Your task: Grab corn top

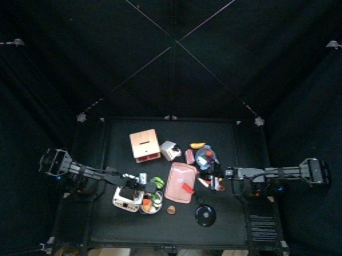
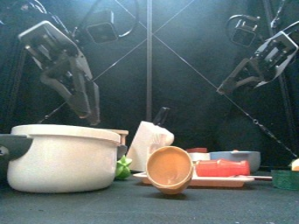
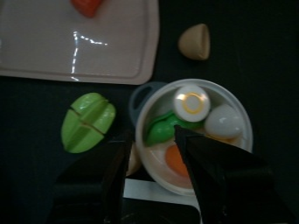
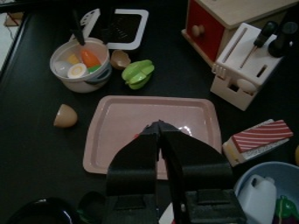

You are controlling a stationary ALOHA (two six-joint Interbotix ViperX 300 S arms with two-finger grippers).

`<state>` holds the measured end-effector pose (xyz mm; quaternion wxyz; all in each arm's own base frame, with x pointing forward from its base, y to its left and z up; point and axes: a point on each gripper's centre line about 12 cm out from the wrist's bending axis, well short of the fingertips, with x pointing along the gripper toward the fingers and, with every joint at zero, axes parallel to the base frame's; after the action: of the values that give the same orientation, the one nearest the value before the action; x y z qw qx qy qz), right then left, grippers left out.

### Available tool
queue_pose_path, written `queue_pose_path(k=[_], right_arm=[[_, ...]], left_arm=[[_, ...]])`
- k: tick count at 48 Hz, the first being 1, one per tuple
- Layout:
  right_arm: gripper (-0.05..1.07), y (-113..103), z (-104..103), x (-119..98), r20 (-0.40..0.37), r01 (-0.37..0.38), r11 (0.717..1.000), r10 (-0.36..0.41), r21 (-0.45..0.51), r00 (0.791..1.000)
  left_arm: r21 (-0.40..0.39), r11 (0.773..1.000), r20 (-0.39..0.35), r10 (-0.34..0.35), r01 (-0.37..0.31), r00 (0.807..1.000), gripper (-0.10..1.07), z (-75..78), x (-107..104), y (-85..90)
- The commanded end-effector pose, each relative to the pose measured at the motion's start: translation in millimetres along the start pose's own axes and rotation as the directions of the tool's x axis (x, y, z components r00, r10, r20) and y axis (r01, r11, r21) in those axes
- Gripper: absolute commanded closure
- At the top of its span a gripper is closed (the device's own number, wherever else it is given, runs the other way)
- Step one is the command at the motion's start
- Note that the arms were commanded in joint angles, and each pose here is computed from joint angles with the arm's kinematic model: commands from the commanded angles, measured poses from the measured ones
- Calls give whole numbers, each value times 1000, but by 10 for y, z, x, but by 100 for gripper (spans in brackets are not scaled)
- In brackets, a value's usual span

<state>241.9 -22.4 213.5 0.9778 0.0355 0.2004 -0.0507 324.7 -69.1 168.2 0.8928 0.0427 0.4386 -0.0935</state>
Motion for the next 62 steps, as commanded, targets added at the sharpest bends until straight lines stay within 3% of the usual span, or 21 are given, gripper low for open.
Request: queue_pose_path(k=[1, 7, 17, 35, 42, 53, 62], right_arm=[[102, 10, 50, -6, 17, -4, 1000, 4, 2, 1000], [102, 10, 50, -6, 17, -3, 1000, 3, 3, 1000], [102, 11, 63, -5, 20, -4, 1000, 4, -1, 1000], [102, -5, 42, -3, 14, 2, 1000, -2, 4, 1000], [102, -2, 35, -4, 12, 1, 1000, -1, 4, 1000], [102, 2, 35, -4, 12, 0, 1000, 0, 5, 1000], [102, 2, 35, -4, 12, -1, 1000, 0, 3, 1000]], left_arm=[[47, 998, 22, -34, 33, 999, 17, 86, -41, -185], [90, 994, -5, -61, 61, 998, 17, 68, -9, -346], [122, 991, -113, -39, 53, 993, 17, -8, 92, -331], [200, 979, -327, 25, 44, 945, 17, -26, 350, -295], [220, 973, -333, 15, 62, 943, 17, 45, 350, -314], [236, 961, -327, -58, 142, 943, 17, 97, 316, -407], [286, 936, -325, -108, 206, 940, 17, 111, 304, -461]])
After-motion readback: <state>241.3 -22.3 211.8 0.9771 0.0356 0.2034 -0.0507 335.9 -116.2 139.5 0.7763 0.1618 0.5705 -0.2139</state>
